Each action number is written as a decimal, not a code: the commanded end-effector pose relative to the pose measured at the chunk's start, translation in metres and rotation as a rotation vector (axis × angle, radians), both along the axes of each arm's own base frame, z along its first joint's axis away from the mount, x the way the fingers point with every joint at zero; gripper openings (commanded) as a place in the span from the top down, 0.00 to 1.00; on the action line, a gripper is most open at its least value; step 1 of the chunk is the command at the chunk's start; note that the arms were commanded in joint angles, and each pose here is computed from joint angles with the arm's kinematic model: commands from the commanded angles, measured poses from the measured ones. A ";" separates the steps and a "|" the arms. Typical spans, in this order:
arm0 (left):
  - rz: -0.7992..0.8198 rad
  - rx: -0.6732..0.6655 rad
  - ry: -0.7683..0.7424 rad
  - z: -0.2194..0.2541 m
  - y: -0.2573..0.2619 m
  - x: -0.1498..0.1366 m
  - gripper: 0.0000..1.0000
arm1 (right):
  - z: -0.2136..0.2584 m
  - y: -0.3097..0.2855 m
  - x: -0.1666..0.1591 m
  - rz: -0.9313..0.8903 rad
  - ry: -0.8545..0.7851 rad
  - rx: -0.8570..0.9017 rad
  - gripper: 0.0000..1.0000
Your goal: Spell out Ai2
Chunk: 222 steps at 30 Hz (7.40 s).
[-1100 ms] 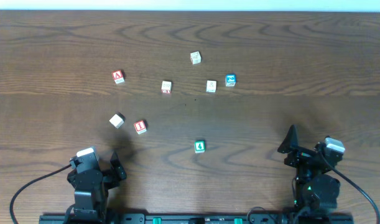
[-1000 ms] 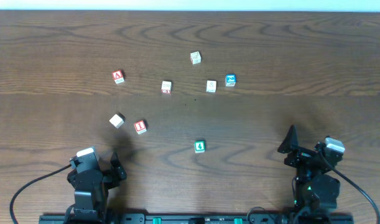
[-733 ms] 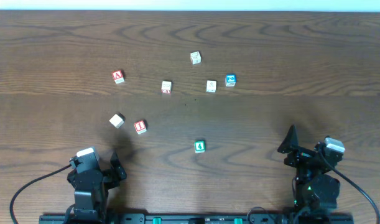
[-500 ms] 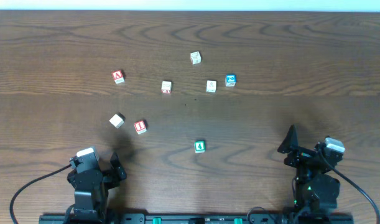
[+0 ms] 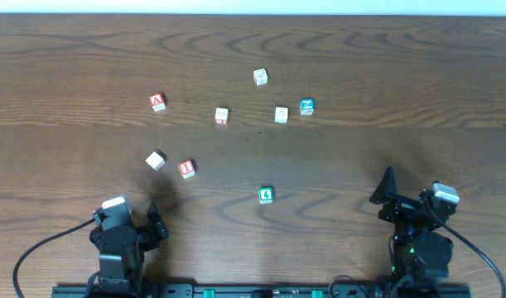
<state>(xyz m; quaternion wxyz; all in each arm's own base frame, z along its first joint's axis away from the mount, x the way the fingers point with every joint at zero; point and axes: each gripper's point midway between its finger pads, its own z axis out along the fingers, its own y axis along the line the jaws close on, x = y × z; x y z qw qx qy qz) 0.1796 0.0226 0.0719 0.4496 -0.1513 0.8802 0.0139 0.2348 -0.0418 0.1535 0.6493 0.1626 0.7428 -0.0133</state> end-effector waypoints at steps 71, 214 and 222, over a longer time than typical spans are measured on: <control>-0.333 -0.131 0.706 0.166 -0.073 0.127 0.05 | 0.106 0.069 0.044 0.327 0.928 0.316 0.01; -0.254 -0.037 0.321 0.052 -0.139 0.203 0.80 | 0.071 0.045 0.017 0.185 1.157 0.267 0.01; -0.320 -0.074 0.427 0.026 -0.171 0.228 0.81 | 0.071 0.045 0.016 0.182 1.159 0.270 0.01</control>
